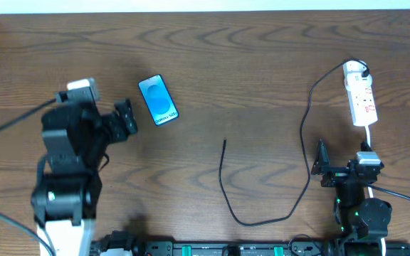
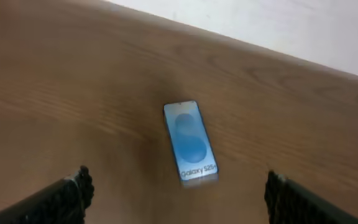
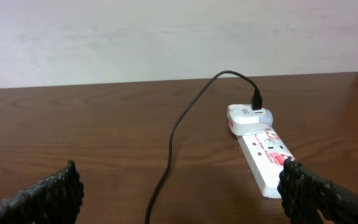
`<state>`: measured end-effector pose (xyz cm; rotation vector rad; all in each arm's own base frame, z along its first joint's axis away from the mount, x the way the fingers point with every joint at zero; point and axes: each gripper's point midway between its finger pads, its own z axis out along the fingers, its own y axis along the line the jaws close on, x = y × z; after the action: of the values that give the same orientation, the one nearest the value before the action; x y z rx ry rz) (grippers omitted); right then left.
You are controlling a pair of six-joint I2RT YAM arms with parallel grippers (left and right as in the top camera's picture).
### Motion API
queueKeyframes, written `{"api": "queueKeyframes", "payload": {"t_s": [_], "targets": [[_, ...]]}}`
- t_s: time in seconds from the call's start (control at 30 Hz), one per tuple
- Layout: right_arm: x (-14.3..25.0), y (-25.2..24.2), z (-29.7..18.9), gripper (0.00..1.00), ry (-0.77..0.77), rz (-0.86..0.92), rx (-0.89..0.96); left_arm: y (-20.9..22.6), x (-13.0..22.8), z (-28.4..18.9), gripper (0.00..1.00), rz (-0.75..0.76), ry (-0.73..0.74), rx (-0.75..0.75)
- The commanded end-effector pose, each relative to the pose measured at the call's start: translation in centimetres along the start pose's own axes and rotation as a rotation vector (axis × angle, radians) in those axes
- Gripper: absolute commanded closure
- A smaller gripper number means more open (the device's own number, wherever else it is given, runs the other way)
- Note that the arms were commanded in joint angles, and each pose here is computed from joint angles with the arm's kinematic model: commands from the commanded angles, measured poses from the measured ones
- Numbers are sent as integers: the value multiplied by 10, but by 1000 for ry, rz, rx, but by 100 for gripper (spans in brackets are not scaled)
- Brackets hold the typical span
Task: Plug charger to phone and switch on socket
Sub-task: 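Move the left gripper forward over the blue Galaxy phone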
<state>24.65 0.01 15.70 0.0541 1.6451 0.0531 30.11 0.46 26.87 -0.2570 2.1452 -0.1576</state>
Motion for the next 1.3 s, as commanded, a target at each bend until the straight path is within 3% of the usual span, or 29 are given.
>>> {"api": "queueKeyframes", "payload": {"t_s": [0.0, 0.37, 0.83, 0.87, 0.93, 0.97, 1.0, 1.07, 1.27], "targets": [[1, 5, 0, 1, 2, -10, -22, -4, -15, 9, 10, -74, 87, -14], [1, 5, 0, 1, 2, -10, -22, -2, -5, 53, 10, -137, 359, -88], [1, 5, 0, 1, 2, -10, -22, 3, 18, 87, 10, -142, 470, -115], [1, 5, 0, 1, 2, -10, -22, 4, 21, 88, 17, -142, 480, -118], [1, 5, 0, 1, 2, -10, -22, 4, 22, 89, 62, -143, 487, -120], [1, 5, 0, 1, 2, -10, -22, 4, 23, 90, 70, -144, 489, -120], [1, 5, 0, 1, 2, -10, -22, 4, 23, 90, 69, -144, 490, -120], [1, 5, 0, 1, 2, -10, -22, 3, 25, 89, 0, -143, 498, -117], [1, 5, 0, 1, 2, -10, -22, 3, 29, 87, 2, -177, 519, -132]]}}
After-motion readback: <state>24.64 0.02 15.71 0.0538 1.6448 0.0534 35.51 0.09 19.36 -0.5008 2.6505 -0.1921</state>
